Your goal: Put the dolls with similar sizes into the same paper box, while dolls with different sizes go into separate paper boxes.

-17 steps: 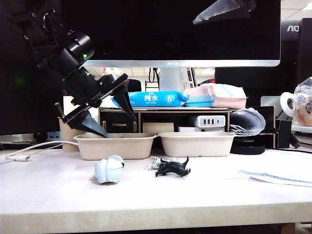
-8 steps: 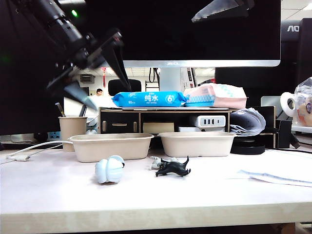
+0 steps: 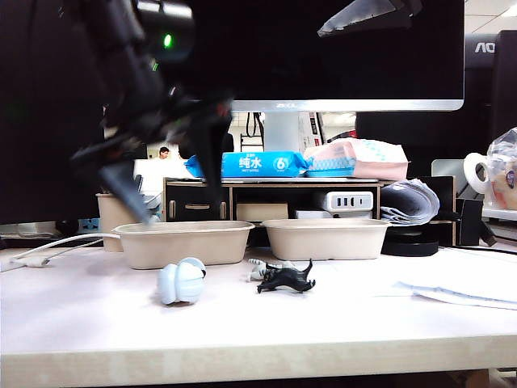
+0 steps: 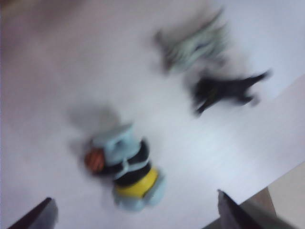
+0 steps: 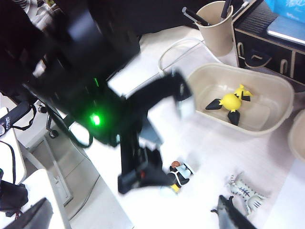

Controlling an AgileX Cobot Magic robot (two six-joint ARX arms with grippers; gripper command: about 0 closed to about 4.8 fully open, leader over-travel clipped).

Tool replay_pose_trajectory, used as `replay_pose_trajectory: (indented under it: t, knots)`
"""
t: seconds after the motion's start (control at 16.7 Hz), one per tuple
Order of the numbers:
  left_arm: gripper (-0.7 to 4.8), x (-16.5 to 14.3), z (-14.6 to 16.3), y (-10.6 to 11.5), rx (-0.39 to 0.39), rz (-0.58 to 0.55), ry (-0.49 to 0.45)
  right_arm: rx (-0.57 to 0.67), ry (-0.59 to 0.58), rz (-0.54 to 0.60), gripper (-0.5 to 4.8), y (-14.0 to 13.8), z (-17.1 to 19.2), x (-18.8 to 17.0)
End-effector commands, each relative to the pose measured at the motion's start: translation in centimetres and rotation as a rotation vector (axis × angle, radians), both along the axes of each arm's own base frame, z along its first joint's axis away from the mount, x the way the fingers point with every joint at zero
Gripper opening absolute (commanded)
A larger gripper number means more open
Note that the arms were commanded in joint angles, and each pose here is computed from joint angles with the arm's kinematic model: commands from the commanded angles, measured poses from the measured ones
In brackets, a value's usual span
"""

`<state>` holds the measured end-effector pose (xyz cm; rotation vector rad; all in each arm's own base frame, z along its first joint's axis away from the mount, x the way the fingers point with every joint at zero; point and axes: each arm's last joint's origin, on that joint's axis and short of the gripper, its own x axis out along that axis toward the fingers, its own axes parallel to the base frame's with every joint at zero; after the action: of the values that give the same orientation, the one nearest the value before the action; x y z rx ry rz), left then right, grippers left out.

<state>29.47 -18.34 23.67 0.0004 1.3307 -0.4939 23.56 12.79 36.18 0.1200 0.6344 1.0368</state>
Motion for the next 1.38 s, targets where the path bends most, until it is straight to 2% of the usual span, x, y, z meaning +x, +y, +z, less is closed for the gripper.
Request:
replay_pose_trajectory:
  t: [0.06, 0.18, 0.3, 0.42, 0.66, 0.72, 0.78, 0.9, 0.96, 1.14, 1.2, 1.26, 1.38]
  knots:
    - [4.79, -1.2, -2.3, 0.2, 0.024, 0.004, 0.072, 0.017, -0.016, 0.017, 4.71, 0.0, 0.3, -0.1]
    - [4.79, -1.3, -3.2, 0.1, 0.008, 0.029, 0.066, 0.019, -0.02, 0.017, 4.71, 0.1, 0.4, -0.1]
    - [4.79, -0.7, -3.3, -0.5, -0.062, 0.067, 0.002, 0.022, -0.023, 0.019, 4.7, 0.1, 0.4, -0.1]
    - [4.79, -0.4, -3.5, -0.7, -0.071, 0.073, -0.009, 0.022, -0.022, 0.02, 4.7, 0.1, 0.4, -0.1]
    - [4.79, -0.3, -5.5, -1.0, -0.069, 0.073, 0.099, 0.027, -0.022, 0.026, 4.71, 0.1, 0.4, -0.1]
    - [4.09, -0.3, -5.7, -1.0, -0.064, 0.074, 0.106, 0.027, -0.022, 0.026, 4.71, 0.1, 0.4, -0.1]
    - [3.0, -0.2, -5.7, -1.0, -0.062, 0.075, 0.103, 0.027, -0.022, 0.026, 4.71, 0.1, 0.4, -0.1]
    - [-0.02, -0.2, -5.7, -1.0, -0.062, 0.05, 0.092, 0.031, -0.032, 0.026, 4.7, 0.1, 0.5, -0.1]
    - [-0.06, -0.2, -5.7, -1.0, -0.061, 0.05, 0.092, 0.032, -0.035, 0.026, 4.7, 0.1, 0.5, 0.0]
    - [-0.05, -0.3, -5.7, -1.1, -0.084, 0.024, 0.103, 0.032, -0.035, 0.026, 4.7, 0.1, 0.5, 0.0]
    - [1.56, -0.3, -5.7, -1.1, -0.092, 0.016, 0.111, 0.032, -0.035, 0.026, 4.7, 0.1, 0.5, 0.0]
    - [4.79, -0.4, -5.8, -0.9, -0.061, 0.034, 0.108, 0.032, -0.035, 0.026, 4.7, 0.1, 0.5, 0.0]
    - [4.79, -0.4, -5.8, -0.7, -0.031, 0.04, 0.107, 0.032, -0.035, 0.026, 4.7, 0.1, 0.5, 0.0]
